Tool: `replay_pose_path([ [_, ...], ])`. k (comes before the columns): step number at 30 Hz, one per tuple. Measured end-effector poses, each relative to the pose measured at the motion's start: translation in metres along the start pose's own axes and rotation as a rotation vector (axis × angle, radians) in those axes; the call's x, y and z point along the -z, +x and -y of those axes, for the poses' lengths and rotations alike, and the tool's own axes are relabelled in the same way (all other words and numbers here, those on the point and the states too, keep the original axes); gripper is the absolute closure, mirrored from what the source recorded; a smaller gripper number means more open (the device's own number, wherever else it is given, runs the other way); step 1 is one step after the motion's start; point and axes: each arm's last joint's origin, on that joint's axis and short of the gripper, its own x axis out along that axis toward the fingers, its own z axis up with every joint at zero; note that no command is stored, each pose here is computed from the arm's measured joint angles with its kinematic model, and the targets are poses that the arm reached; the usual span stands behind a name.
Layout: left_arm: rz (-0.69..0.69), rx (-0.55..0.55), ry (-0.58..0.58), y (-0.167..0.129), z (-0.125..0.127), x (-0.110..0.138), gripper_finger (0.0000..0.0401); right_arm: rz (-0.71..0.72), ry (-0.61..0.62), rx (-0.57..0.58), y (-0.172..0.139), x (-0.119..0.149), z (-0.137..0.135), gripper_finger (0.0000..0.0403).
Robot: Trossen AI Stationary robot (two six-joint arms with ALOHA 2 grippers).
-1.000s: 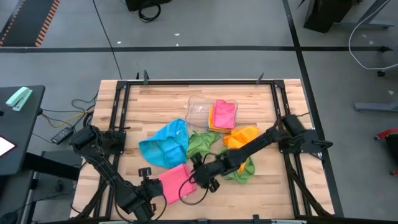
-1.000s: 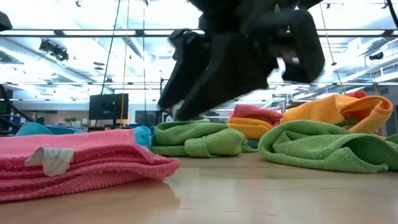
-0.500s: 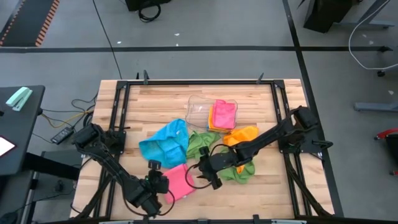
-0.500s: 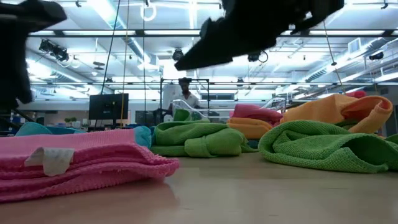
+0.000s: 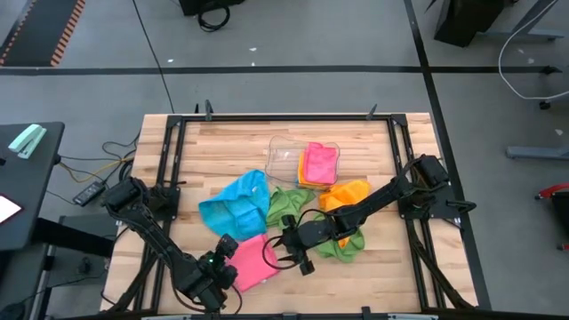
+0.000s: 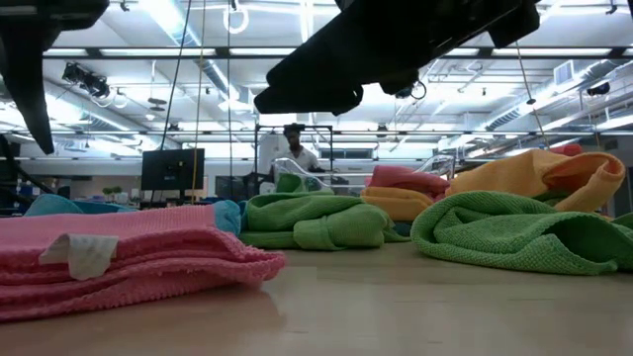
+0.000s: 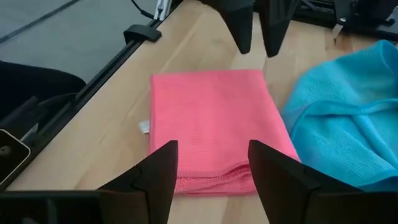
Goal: Fold microfiber towels
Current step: Fold the pink microfiber cloth
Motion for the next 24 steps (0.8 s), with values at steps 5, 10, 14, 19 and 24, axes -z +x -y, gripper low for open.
replay_pose_path([
  [5, 0.096, 0.006, 0.066, 0.004, 0.003, -0.013, 0.0171, 0.003, 0.020, 0.000, 0.000, 0.000, 0.000, 0.0198],
  [10, 0.210, 0.027, 0.085, 0.004, 0.009, -0.027, 0.0166, 0.002, 0.035, 0.000, 0.000, 0.000, 0.000, 0.0198],
  [14, 0.205, 0.123, 0.091, 0.005, 0.014, -0.027, 0.0150, 0.002, 0.034, -0.005, 0.000, 0.000, -0.002, 0.0198],
  [19, 0.182, 0.123, 0.089, 0.012, 0.018, -0.028, 0.0130, 0.018, 0.034, -0.007, 0.000, -0.002, -0.003, 0.0198],
  [24, 0.132, 0.101, 0.116, 0.028, 0.026, -0.030, 0.0130, 0.021, 0.033, -0.008, 0.000, -0.002, -0.004, 0.0198],
])
